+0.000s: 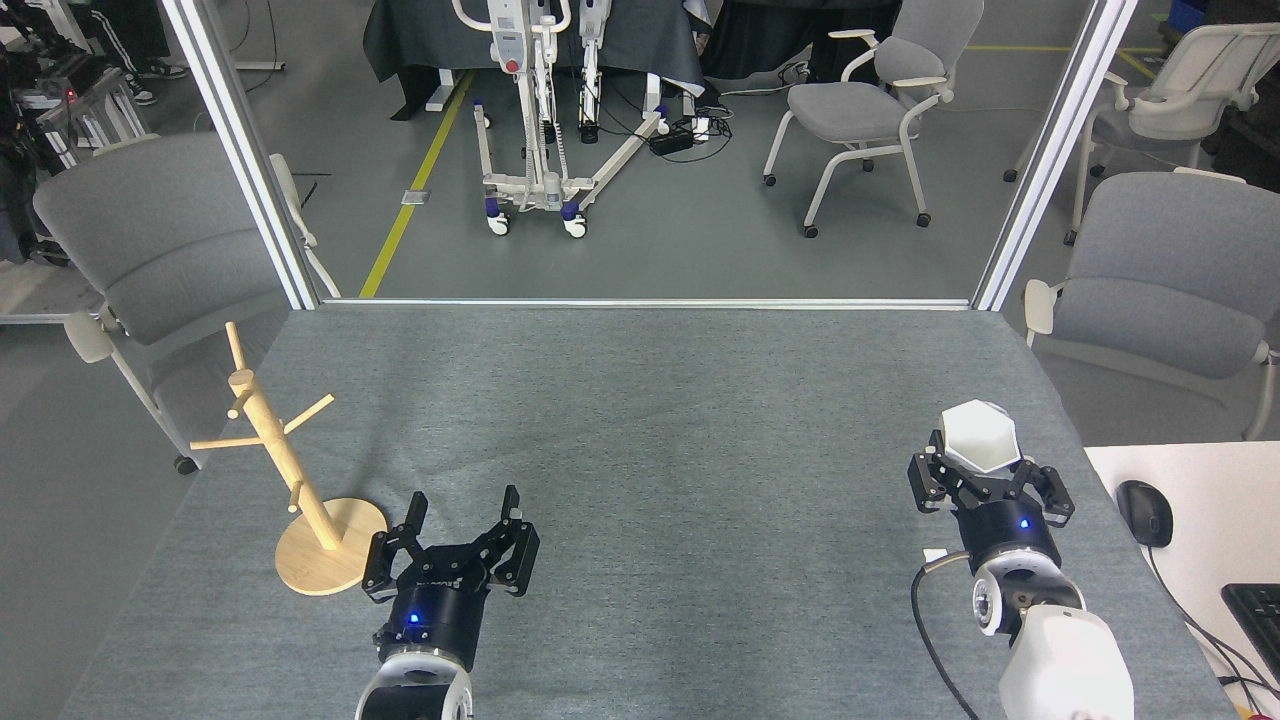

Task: Hang cup on storage rack
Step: 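Lift the cup and carry it toward the left gripper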

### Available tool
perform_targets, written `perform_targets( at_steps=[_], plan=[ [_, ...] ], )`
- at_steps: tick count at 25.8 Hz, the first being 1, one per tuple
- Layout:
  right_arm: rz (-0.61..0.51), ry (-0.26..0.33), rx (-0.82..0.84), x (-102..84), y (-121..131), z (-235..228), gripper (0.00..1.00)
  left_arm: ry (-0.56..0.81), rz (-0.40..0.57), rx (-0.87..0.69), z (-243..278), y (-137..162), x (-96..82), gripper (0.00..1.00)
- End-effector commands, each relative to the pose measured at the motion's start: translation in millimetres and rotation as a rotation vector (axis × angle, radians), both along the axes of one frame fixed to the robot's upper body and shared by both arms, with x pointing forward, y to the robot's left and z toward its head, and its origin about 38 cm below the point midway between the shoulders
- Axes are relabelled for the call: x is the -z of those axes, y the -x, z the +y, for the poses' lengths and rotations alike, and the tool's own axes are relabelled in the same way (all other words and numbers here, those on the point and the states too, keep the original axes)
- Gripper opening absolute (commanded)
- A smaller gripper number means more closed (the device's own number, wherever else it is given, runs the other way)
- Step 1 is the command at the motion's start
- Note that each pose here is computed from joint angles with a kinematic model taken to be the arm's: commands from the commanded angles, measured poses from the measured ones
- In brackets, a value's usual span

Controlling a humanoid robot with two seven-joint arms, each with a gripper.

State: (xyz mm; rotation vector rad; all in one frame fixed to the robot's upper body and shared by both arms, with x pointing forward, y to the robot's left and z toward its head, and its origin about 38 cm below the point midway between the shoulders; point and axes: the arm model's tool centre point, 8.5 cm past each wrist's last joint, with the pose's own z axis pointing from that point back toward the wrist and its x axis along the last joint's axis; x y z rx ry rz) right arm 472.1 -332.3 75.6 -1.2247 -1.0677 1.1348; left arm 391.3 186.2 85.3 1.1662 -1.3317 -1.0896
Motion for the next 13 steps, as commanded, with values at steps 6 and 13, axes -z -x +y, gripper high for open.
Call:
perform_targets(
  at_steps=[6,13],
  plan=[
    [-0.123,0.007,0.113,-82.4,36,67,0.34,-0.037,-0.03,0.13,-21,2,-4.2,0.99],
    [-0.07,-0.041,0.139,-87.0,48,160,0.33,-0.296,-0.04,0.319,-59,14,8.7,0.99]
  ],
)
